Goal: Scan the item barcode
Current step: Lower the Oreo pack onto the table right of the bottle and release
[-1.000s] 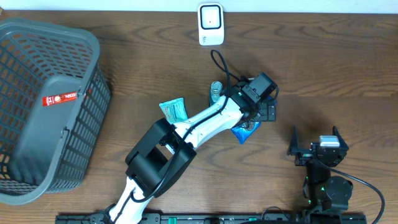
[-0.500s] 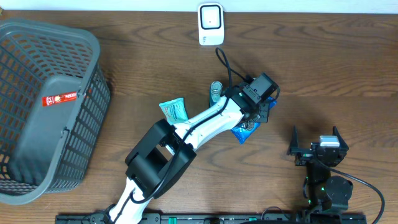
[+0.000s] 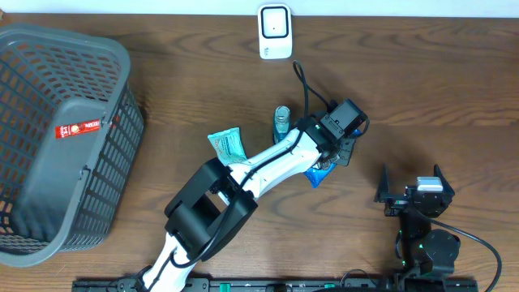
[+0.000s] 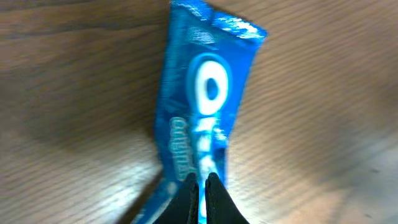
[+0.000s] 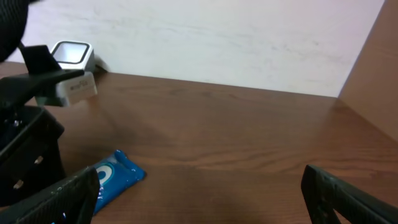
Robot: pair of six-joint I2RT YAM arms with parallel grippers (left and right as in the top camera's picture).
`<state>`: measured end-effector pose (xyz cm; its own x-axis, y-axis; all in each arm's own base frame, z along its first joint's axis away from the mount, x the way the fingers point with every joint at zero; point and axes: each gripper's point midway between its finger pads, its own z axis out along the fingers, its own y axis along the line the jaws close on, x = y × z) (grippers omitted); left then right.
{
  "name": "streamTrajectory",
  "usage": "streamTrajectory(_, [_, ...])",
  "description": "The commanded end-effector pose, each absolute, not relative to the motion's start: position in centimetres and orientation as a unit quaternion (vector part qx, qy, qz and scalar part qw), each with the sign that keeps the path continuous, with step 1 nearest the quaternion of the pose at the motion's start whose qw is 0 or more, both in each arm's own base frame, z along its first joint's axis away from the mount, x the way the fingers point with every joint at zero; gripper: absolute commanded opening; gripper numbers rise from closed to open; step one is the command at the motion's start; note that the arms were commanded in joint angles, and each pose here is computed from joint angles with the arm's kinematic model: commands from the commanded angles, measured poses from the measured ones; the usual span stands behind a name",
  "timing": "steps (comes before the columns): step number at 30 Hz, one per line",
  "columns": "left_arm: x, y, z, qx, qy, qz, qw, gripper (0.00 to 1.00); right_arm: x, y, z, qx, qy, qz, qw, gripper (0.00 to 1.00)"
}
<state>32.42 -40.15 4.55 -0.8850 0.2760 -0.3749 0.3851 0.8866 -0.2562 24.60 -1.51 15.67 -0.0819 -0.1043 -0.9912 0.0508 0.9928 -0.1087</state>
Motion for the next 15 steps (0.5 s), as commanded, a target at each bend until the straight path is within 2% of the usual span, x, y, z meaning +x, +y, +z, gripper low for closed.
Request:
streamTrajectory(1, [33.0, -38.7, 2.2, 0.184, 0.961, -0.118, 0.17, 0.07, 24.6, -1.4, 15.6, -0.015, 0.733, -0.053, 0.678, 0.99])
streamTrajectory(11, [32.4, -38.1, -1.0, 0.189, 0.967, -0.096, 0.141, 0.08, 24.6, -1.4, 15.6, -0.016, 0.733, -0.052, 0.678, 0.99])
streamTrajectory(15, [32.8, -38.5, 1.0, 0.224, 0.956, -0.101, 0.16, 0.07, 24.6, -1.4, 15.6, -0.015, 0.733, -0.053, 0.678, 0.99])
